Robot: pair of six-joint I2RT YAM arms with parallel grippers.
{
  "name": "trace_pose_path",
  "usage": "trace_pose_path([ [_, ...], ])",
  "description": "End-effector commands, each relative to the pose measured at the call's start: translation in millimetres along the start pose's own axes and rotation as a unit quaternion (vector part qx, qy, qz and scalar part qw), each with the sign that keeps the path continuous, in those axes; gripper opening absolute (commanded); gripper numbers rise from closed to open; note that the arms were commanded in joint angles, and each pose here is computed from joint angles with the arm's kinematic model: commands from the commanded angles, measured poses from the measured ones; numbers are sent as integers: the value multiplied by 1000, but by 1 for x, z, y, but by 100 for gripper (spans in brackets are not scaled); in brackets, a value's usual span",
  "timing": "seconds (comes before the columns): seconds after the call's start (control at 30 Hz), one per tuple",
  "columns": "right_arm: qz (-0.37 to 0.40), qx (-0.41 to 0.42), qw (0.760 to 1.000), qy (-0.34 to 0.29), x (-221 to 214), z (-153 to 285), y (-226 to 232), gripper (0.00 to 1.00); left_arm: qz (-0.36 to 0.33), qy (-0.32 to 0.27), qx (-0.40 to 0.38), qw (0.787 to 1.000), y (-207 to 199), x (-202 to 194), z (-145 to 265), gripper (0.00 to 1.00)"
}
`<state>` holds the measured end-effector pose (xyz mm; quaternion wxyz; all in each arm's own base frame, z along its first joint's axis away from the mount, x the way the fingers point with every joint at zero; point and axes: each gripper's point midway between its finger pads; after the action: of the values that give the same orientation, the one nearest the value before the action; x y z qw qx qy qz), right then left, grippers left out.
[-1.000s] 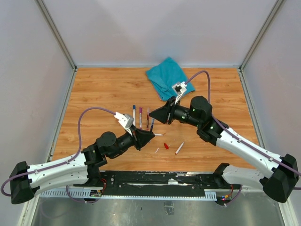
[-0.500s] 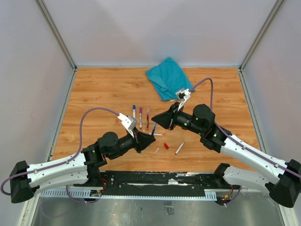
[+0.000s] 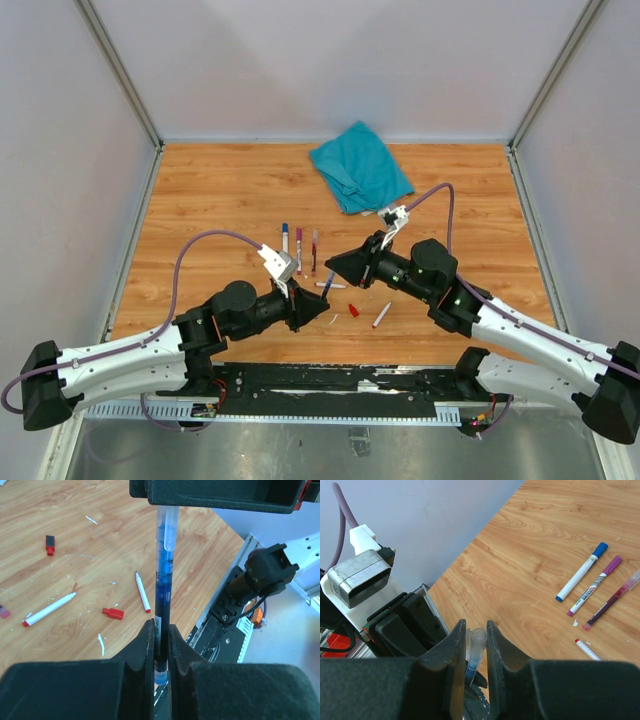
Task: Insert the pens into the pen caps
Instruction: Press the pen cap onto the pen.
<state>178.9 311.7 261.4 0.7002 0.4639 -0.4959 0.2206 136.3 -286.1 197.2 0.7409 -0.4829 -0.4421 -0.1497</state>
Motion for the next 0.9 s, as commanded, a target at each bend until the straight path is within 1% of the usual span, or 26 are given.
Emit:
trace_pose_path([
  [0.0, -27, 19, 985, 168, -103, 21, 6, 1, 28, -193, -84, 977, -63, 119, 13, 1],
  [0.27, -39, 29, 979, 198, -133, 25, 16, 1, 29, -194, -84, 977, -64, 120, 13, 0],
  [0.43, -16, -8, 974, 228, -154, 35, 0, 1, 29, -197, -86, 976, -65, 121, 15, 1],
  [0.6, -28, -18, 973, 227, -166, 37, -3, 1, 24, -194, -85, 977, -66, 122, 13, 1],
  [0.7, -27, -24, 977, 211, -159, 35, -4, 0, 20, -186, -82, 979, -64, 118, 10, 1],
  [0.77, -19, -41, 981, 188, -145, 33, -7, 1, 17, -175, -79, 981, -61, 111, 8, 1],
  [0.8, -13, -51, 983, 174, -135, 31, -9, 3, 16, -164, -74, 983, -57, 104, 6, 0],
  [0.87, 1, -63, 988, 140, -110, 26, -8, 10, 17, -143, -61, 988, -47, 89, 2, 0],
])
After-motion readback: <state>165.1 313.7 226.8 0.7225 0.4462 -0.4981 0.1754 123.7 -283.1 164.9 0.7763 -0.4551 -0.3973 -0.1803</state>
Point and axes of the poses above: each gripper's point midway between its finger pads, its own z axis back along the fingers, its own y axis along the line the jaws close on, x = y × z, and after that the axes turned 9 degrees about z, right-handed
